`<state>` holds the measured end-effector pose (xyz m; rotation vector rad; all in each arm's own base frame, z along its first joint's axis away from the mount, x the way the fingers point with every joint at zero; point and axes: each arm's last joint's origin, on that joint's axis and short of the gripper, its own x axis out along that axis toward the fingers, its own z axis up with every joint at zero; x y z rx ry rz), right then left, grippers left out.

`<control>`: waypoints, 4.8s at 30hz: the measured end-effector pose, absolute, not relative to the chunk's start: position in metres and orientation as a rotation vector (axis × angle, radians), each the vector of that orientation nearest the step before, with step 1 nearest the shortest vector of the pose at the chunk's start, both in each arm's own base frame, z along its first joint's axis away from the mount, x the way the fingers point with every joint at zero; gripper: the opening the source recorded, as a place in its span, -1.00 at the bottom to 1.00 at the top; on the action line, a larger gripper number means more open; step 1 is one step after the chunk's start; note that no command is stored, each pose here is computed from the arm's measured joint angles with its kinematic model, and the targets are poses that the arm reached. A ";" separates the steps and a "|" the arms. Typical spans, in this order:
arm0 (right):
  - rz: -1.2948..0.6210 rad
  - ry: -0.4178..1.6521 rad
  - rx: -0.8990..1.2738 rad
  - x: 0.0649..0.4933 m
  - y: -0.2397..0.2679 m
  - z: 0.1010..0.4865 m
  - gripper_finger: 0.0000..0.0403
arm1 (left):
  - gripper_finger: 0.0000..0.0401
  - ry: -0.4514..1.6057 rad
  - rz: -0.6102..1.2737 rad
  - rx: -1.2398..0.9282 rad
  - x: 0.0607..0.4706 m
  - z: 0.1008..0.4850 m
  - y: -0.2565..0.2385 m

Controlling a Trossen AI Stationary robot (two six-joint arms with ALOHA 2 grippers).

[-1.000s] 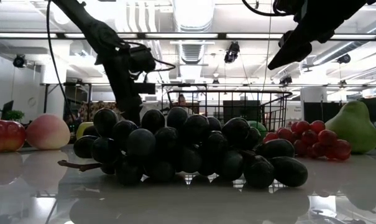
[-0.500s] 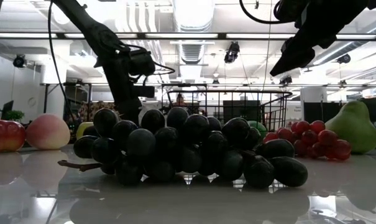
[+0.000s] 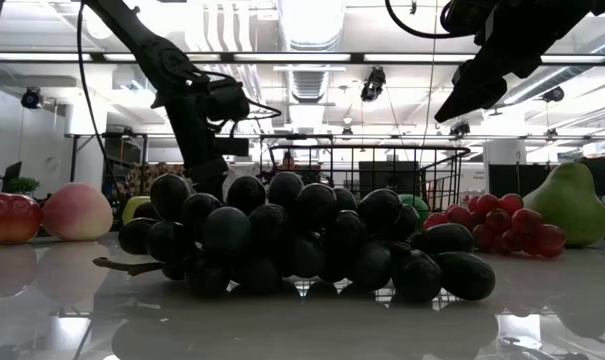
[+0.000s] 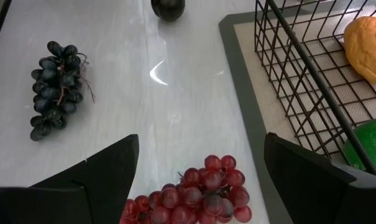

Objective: Build produce basket
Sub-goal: Put the orange tangerine into the black wire basket, then put the green apple into the black wire basket

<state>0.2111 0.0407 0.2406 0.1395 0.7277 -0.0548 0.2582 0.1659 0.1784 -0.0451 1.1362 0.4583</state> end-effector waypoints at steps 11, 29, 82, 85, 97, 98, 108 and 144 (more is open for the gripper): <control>-0.055 0.728 0.139 0.211 0.041 0.240 0.62 | -0.58 1.098 0.493 -0.051 0.255 0.190 0.164; -0.054 0.723 0.141 0.211 0.041 0.241 0.62 | -0.58 0.440 0.570 -0.159 0.219 0.314 0.126; 0.005 0.402 0.158 0.171 0.032 0.245 0.62 | -0.58 0.156 0.501 -0.454 0.406 0.210 0.138; 0.005 0.403 0.158 0.171 0.032 0.245 0.62 | -0.58 0.165 0.509 -0.456 0.409 0.205 0.139; 0.004 0.400 0.158 0.171 0.032 0.245 0.62 | -0.58 0.154 0.564 -0.494 0.410 0.199 0.141; 0.004 0.400 0.158 0.171 0.032 0.245 0.62 | -0.58 0.154 0.565 -0.496 0.410 0.199 0.141; 0.009 0.368 0.161 0.172 0.032 0.246 0.62 | -0.37 0.152 0.568 -0.495 0.410 0.199 0.141; 0.004 0.316 0.191 0.173 0.032 0.229 0.62 | -0.01 0.464 0.307 -0.160 0.316 0.310 0.079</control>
